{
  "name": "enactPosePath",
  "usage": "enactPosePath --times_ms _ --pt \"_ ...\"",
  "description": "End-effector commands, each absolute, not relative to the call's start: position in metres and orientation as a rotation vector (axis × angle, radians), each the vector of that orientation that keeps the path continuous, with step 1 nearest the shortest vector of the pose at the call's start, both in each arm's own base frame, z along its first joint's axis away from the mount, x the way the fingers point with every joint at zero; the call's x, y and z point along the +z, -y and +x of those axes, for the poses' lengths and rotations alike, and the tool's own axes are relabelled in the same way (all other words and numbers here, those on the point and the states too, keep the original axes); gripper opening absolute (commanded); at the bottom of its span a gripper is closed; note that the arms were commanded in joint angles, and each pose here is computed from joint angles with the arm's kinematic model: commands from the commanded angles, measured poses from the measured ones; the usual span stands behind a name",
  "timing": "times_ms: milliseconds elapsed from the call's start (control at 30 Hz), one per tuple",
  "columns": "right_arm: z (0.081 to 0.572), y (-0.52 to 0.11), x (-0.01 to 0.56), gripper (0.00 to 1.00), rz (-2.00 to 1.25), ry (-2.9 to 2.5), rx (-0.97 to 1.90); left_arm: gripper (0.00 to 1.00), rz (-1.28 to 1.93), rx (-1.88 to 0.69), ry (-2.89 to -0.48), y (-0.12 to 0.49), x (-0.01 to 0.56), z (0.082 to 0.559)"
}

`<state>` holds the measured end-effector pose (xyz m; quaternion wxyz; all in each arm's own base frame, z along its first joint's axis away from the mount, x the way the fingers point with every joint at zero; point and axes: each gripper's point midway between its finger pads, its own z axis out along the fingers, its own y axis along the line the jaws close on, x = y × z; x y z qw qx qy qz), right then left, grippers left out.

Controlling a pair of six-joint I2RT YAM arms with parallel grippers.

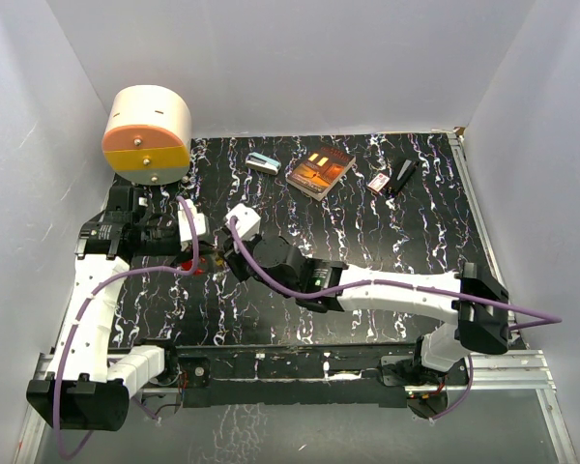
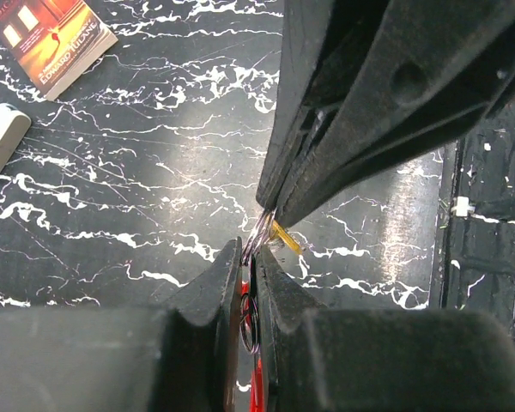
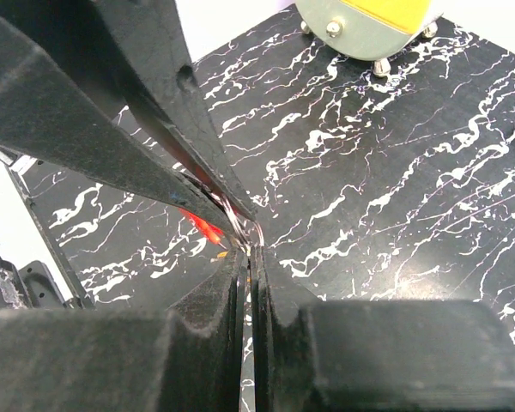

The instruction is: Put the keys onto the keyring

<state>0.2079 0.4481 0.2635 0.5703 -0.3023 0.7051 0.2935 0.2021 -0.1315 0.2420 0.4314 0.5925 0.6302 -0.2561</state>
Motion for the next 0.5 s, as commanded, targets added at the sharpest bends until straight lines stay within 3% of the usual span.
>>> enactPosePath --times_ms 0,467 --pt "0.244 -0.416 0.319 0.08 -0.487 -1.577 0.686 0.00 1.467 -0.723 -1.520 0.141 0.259 0.179" --pt "0.243 -0.400 0.321 0.08 -0.523 -1.565 0.683 0.00 1.467 -0.703 -1.541 0.138 0.253 0.183"
